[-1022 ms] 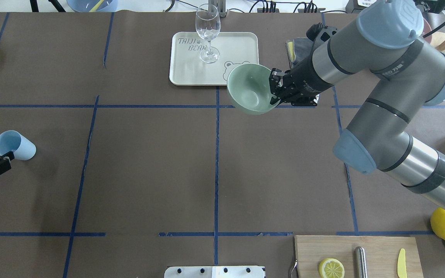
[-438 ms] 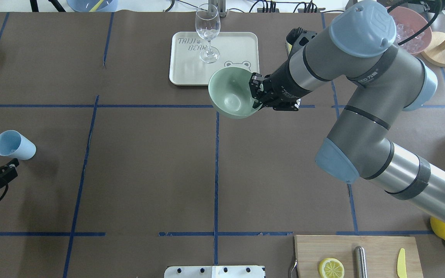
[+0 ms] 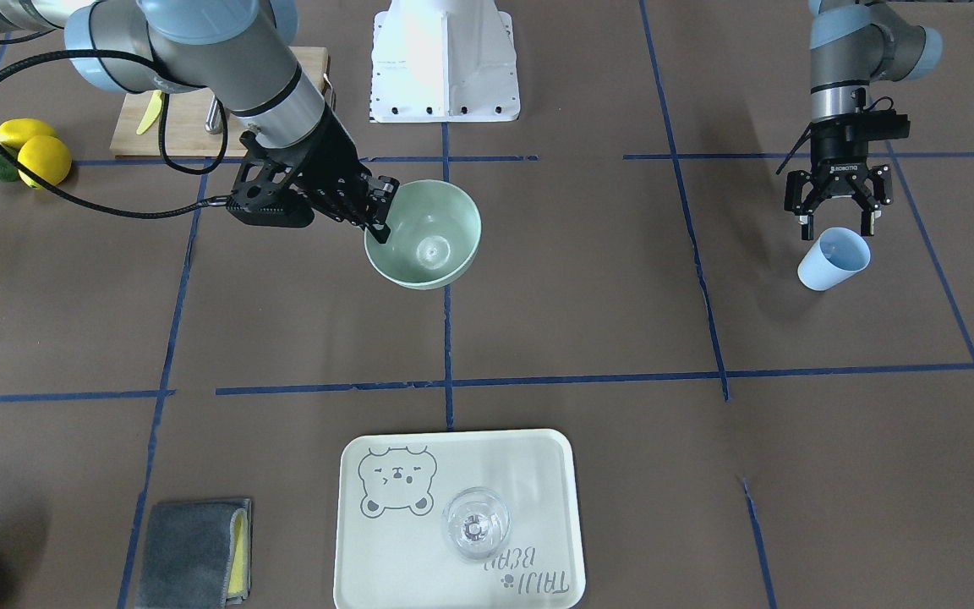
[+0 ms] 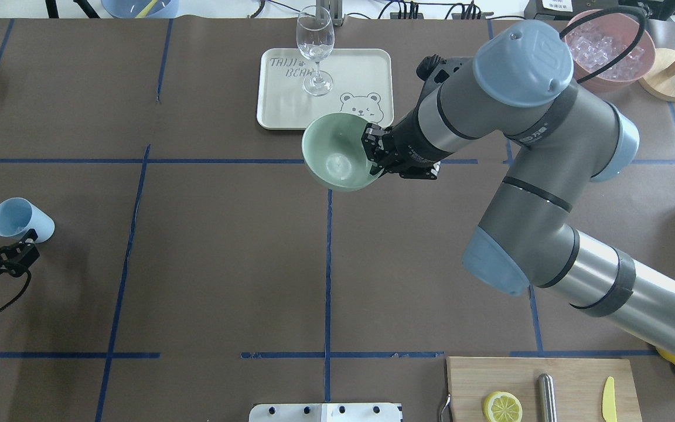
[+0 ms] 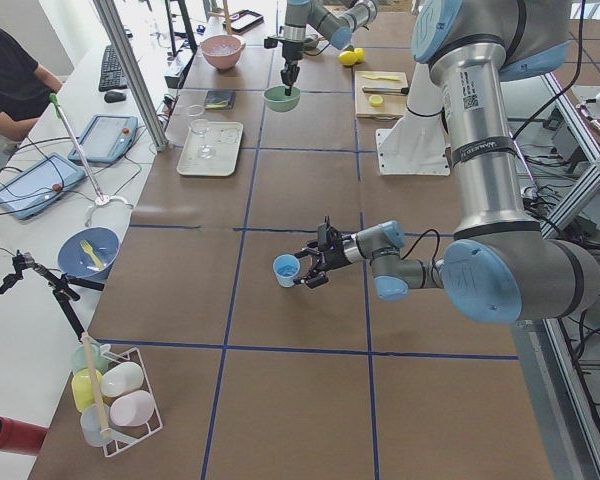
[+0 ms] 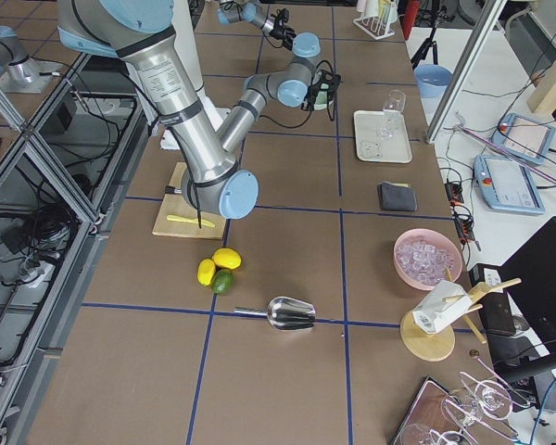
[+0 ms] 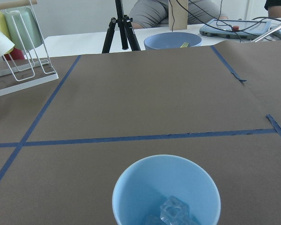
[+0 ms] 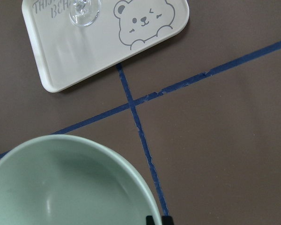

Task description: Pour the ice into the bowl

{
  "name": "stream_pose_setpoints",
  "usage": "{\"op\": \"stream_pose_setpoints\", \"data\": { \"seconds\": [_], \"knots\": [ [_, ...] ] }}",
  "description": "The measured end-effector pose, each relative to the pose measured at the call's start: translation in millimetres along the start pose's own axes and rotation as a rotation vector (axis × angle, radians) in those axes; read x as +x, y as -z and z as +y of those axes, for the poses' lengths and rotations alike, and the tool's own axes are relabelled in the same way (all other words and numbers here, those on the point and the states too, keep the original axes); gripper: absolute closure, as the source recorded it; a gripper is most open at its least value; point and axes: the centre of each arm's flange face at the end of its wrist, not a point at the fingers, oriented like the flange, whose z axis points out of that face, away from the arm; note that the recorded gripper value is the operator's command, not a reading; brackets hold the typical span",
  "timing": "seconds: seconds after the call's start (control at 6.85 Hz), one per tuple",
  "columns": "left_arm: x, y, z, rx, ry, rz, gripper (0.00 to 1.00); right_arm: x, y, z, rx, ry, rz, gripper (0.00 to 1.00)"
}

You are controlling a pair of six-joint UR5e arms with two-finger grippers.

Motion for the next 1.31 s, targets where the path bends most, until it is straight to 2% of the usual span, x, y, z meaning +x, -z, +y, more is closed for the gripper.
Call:
{"op": "stream_pose_setpoints", "data": {
  "seconds": [0.44,0.88,1.31],
  "knots": [
    [10,-16,13,0.037,-0.001,-0.011,0.01,-60,-58,48,0.021,0.047,0.017,1.0],
    [14,-36,33,0.04,-0.018,-0.027,0.01,-87,-83,72,0.021,0.056,0.027,1.0],
    [9,-41,33,0.048,-0.012,-0.03,0.01,-100,-98,87,0.028,0.067,0.037,1.0]
  ]
}}
